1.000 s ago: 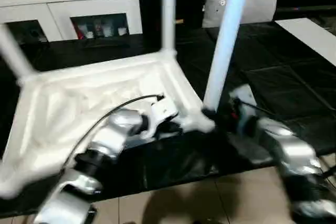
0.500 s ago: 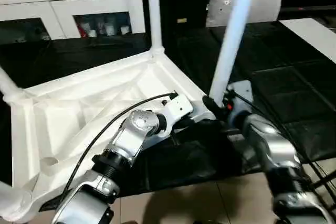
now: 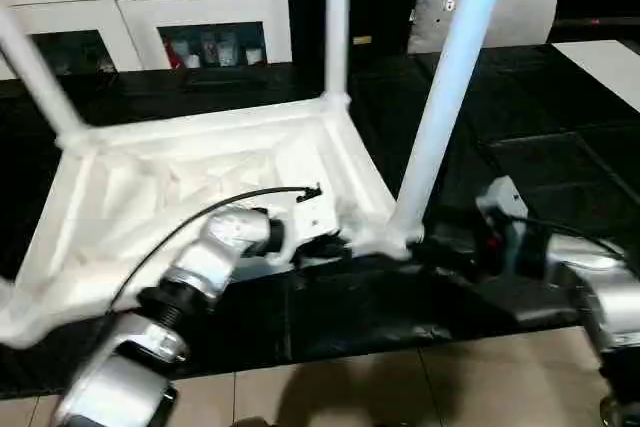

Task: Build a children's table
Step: Rotate leg to tighten

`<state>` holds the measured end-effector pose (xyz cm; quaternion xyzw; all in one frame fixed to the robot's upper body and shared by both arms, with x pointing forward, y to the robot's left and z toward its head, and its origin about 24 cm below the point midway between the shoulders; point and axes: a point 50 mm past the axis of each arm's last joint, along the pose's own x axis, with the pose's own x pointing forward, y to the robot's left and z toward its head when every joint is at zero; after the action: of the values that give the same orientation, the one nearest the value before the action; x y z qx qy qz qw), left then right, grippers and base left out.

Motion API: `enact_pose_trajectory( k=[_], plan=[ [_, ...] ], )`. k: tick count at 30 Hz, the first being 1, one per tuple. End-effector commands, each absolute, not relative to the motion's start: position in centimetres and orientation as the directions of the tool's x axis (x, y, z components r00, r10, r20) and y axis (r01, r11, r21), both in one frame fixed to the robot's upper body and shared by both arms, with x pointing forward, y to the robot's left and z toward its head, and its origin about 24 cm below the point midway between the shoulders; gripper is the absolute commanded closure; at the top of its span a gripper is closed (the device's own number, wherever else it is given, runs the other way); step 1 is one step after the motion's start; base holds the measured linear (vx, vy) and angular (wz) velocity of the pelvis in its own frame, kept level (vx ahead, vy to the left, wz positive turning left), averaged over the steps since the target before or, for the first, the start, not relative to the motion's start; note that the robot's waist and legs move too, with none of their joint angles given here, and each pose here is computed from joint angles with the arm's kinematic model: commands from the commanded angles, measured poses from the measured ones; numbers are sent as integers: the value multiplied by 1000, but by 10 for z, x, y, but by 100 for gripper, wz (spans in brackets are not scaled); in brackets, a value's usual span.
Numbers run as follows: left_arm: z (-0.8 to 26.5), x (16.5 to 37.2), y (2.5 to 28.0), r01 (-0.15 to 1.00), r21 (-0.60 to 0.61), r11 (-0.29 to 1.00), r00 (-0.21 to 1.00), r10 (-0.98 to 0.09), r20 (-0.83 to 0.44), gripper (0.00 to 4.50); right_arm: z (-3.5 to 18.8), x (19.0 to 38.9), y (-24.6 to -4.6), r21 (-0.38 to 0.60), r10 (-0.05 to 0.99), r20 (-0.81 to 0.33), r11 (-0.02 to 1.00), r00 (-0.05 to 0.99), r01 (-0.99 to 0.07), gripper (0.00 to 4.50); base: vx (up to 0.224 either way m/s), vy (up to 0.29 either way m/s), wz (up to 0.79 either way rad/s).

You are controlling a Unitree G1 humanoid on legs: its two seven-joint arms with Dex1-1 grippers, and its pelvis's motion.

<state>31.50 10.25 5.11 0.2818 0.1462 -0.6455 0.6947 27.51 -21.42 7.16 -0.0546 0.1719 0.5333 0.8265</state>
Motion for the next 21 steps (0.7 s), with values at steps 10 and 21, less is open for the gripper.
enact_pose_trajectory(
  k=[10, 21],
  plan=[
    [47, 294, 106, 938, 119, -326, -169, -728, -665, 450, 76, 265, -205, 163, 931, -350, 175, 109, -971, 106, 0, 0, 0],
    [54, 294, 102, 929, 108, -354, -209, -741, -638, 450, 72, 269, -194, 179, 941, -333, 126, 60, -976, 196, 0, 0, 0]
  ],
)
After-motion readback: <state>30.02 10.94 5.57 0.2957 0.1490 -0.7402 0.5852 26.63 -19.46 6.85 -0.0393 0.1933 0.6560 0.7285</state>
